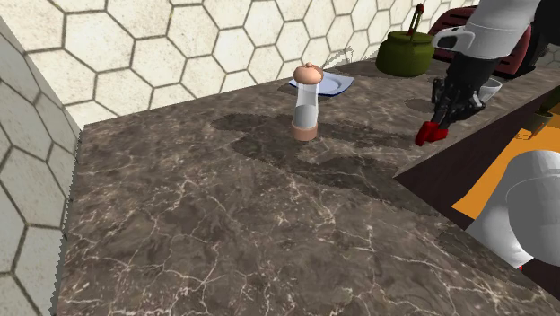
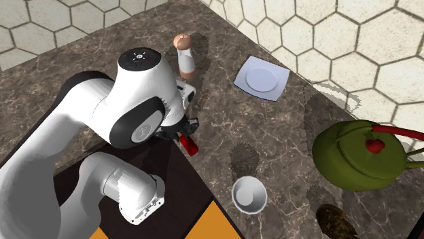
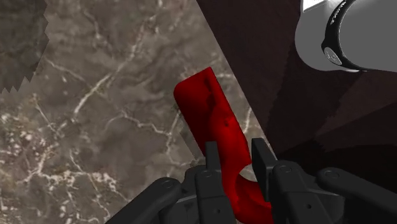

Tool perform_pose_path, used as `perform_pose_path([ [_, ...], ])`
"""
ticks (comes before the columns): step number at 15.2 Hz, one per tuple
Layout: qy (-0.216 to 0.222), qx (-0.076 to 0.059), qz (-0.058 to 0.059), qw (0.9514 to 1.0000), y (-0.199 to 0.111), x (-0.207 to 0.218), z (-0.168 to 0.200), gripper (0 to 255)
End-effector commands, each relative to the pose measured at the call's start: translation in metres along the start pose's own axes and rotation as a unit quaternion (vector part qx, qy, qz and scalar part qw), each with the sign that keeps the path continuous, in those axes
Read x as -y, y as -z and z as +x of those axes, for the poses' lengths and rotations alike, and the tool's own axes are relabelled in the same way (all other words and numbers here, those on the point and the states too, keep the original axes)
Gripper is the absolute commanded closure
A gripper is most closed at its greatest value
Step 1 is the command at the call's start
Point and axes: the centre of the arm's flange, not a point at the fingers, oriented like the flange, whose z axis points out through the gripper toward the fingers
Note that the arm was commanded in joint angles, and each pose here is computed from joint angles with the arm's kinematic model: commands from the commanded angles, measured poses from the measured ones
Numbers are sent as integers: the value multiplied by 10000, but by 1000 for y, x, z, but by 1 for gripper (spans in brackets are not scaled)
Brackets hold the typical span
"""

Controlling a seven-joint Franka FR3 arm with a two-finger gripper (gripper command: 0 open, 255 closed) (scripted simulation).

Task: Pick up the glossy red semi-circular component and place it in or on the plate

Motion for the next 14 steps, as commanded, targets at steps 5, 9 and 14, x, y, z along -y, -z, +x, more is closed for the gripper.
perform_pose_path([
  [5,-1,13,16,10000,30,-1,-1,255],
  [9,-1,13,16,10000,51,-3,-2,255],
  [14,-1,13,16,10000,78,-4,-2,255],
])
